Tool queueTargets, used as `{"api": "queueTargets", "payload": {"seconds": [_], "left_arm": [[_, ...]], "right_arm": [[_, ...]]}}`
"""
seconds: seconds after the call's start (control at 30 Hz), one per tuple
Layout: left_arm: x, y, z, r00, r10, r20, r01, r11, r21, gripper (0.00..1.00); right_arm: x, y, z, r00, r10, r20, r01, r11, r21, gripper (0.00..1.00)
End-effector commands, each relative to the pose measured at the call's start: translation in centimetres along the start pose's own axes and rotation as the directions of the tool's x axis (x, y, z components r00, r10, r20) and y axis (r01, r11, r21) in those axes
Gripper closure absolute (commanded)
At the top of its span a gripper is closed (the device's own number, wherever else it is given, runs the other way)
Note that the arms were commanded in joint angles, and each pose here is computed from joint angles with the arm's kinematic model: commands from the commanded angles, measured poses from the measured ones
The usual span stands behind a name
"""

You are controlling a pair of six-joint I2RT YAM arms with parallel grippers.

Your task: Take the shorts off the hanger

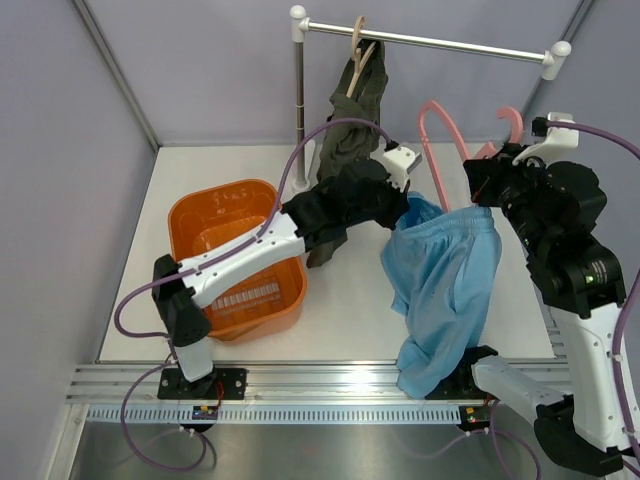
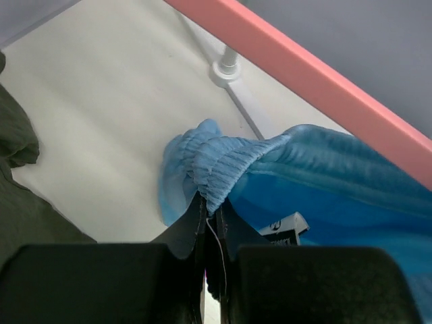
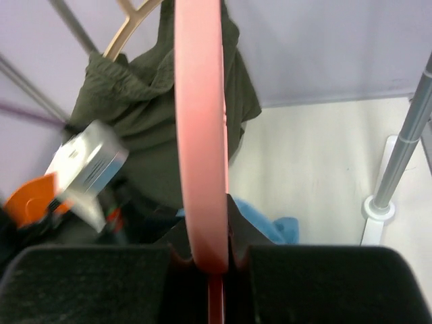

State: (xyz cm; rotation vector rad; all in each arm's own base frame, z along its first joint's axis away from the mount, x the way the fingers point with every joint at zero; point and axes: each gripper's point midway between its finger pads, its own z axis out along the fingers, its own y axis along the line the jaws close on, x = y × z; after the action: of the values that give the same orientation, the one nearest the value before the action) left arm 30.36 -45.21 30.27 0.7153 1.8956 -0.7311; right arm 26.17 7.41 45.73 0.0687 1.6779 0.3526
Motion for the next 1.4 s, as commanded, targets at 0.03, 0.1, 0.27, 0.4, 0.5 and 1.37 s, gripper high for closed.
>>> {"api": "queueTargets", "payload": {"seconds": [0.03, 0.1, 0.27, 0.4, 0.5, 1.37], "left_arm": [[-2.9, -5.4, -6.6, 0.988, 0.118, 0.099, -0.13, 0.983, 0.129, 1.0], [-2.3, -8.1, -9.4, 0.982, 0.156, 0.105, -0.176, 0.959, 0.221, 1.0], [-0.8, -10.9, -15.8, 0.972, 0.209, 0.105, -0.231, 0.923, 0.308, 1.0], [-1.0, -10.6, -19.6, 0.97, 0.199, 0.138, -0.233, 0.919, 0.318, 1.0], [-2.4, -9.2, -21.9, 0.965, 0.185, 0.184, -0.23, 0.936, 0.265, 1.0], [-29.9, 4.9, -48.0, 0.437, 0.563, 0.702, 0.047, 0.765, -0.643, 1.0]], "right_arm": [[-4.3, -0.3, 2.2, 0.985, 0.003, 0.17, -0.013, 0.998, 0.055, 1.0], [-4.9, -0.4, 3.3, 0.982, -0.002, 0.189, -0.012, 0.997, 0.071, 1.0], [-5.7, -0.9, 6.1, 0.977, -0.013, 0.213, -0.013, 0.992, 0.122, 1.0], [-6.2, -1.4, 7.6, 0.975, -0.026, 0.22, -0.011, 0.986, 0.166, 1.0], [-6.1, -1.4, 8.3, 0.977, -0.028, 0.211, -0.009, 0.985, 0.171, 1.0], [-5.7, -1.2, 7.3, 0.986, -0.051, 0.162, 0.024, 0.986, 0.163, 1.0]]}}
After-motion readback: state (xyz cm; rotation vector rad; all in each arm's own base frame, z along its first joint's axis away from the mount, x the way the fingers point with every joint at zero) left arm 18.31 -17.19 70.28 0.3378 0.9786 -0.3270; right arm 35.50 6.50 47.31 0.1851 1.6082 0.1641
